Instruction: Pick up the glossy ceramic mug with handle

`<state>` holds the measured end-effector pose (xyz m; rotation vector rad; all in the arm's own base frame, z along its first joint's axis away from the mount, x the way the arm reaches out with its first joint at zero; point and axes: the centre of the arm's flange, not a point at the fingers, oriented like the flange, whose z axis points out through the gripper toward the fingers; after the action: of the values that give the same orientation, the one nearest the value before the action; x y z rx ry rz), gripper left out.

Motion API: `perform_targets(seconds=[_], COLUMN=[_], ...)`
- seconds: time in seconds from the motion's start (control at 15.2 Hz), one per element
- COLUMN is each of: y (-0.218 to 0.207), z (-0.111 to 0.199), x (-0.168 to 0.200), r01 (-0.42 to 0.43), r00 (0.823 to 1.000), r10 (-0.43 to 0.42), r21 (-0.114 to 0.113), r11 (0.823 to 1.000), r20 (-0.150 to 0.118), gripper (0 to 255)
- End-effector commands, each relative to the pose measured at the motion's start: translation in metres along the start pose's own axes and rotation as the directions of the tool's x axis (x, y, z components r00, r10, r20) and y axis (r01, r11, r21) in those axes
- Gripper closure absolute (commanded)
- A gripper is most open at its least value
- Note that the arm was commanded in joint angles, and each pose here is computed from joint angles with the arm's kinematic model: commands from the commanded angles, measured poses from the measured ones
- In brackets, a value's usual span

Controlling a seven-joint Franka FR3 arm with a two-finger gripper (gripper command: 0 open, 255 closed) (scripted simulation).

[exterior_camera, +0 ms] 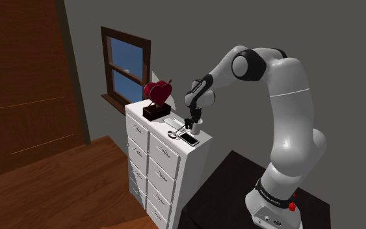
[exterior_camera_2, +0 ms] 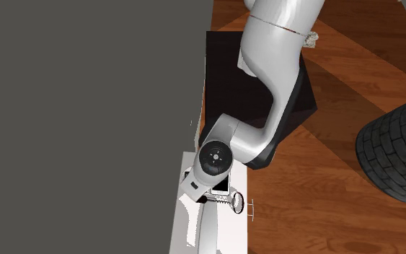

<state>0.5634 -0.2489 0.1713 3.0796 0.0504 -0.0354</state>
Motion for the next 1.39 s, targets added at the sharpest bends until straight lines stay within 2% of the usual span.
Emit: perform_targets(seconds=[0.0, 0.53, 1.32], y=[0.000, 0.000, 0.004], z=[0.001, 0.001, -0.062], x=[0.000, 0.000, -0.001], r01=[0.000, 0.000, 0.000], r00=[1.000, 1.000, 1.000], r10=[0.000, 0.000, 0.000], r21=[0.000, 0.000, 0.000], r11=[1.000, 1.000, 1.000], r20=[0.000, 0.000, 0.000], gripper=[255, 255, 255])
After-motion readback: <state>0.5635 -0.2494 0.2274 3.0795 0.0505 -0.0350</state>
